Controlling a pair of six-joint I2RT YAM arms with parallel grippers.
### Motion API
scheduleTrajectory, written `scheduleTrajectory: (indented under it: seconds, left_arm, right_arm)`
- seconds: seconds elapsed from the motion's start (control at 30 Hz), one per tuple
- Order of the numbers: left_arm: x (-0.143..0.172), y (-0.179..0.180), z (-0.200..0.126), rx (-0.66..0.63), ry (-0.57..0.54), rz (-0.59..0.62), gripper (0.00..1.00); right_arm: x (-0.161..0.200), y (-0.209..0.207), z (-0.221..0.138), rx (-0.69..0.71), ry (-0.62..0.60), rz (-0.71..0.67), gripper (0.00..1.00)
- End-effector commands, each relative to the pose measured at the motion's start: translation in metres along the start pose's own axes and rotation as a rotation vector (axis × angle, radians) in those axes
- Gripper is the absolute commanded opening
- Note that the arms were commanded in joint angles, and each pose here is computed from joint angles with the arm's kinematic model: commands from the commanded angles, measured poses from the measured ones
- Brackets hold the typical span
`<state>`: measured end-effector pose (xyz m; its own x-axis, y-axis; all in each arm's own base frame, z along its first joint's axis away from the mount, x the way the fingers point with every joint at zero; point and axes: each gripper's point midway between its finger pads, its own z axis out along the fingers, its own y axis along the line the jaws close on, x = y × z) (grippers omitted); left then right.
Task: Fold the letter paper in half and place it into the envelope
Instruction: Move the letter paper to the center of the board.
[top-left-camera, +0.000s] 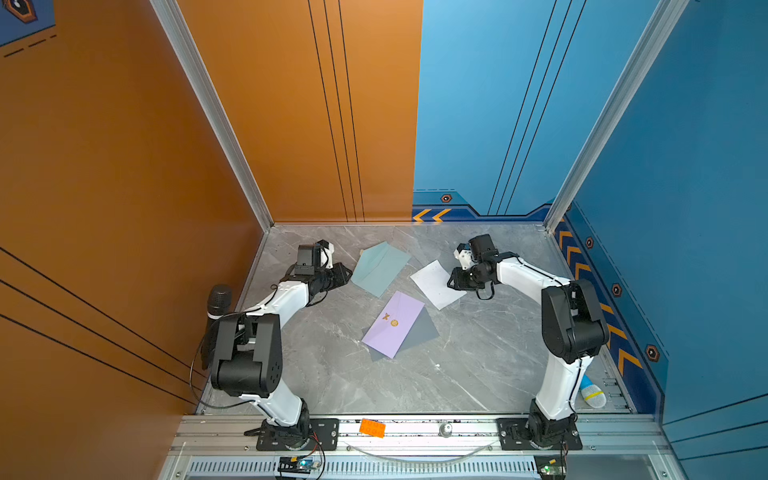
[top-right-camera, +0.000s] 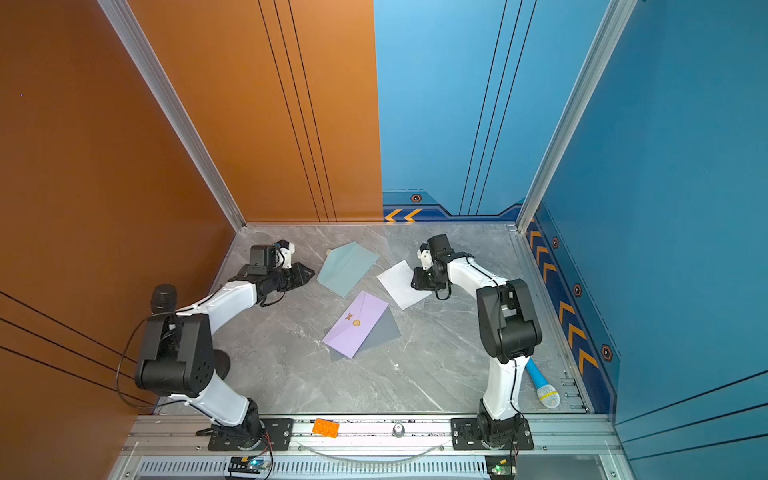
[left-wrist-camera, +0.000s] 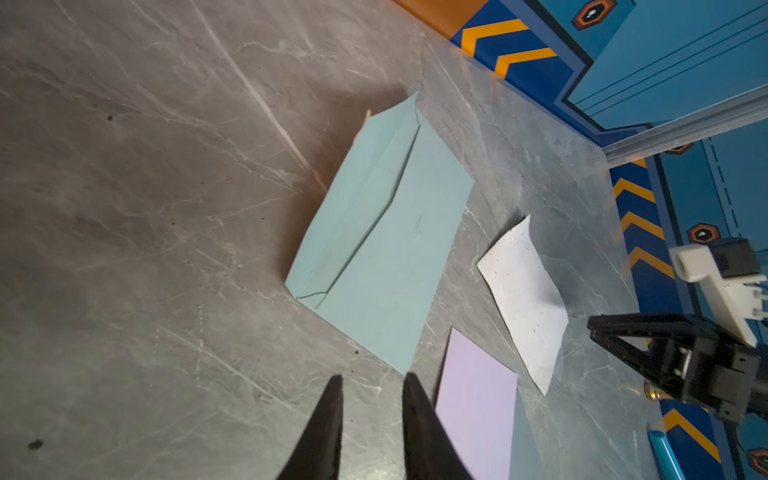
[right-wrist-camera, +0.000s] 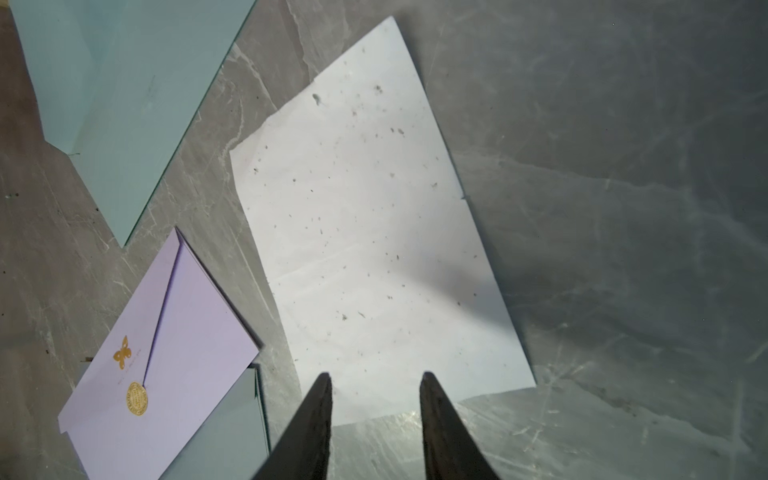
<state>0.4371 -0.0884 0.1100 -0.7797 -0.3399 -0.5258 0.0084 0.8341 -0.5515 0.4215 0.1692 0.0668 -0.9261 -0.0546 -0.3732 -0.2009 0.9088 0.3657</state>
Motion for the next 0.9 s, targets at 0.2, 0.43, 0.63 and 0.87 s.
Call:
scheduleTrajectory:
  seconds: [0.2,0.43,0.63,0.87]
  left_arm:
    - [-0.021,0.002,0.036,0.062,0.028,-0.004,0.27]
    - [-0.014,-0.001,0.054,0.098,0.069,-0.027,0.27]
    - [-0.001,-0.043,0.053,0.167,0.081,0.037,0.27]
    - [0.024,-0.093,0.072,0.228,0.132,0.108,0.28]
  right_arm:
    - [0.006,0.004,0.004,-0.017,0.043,-0.006,0.39]
    - [0.017,0.002,0.009,0.003,0.064,-0.009,0.40]
    - [0.021,0.003,0.014,0.001,0.074,-0.004,0.40]
    - [0.026,0.004,0.026,-0.008,0.085,0.019,0.40]
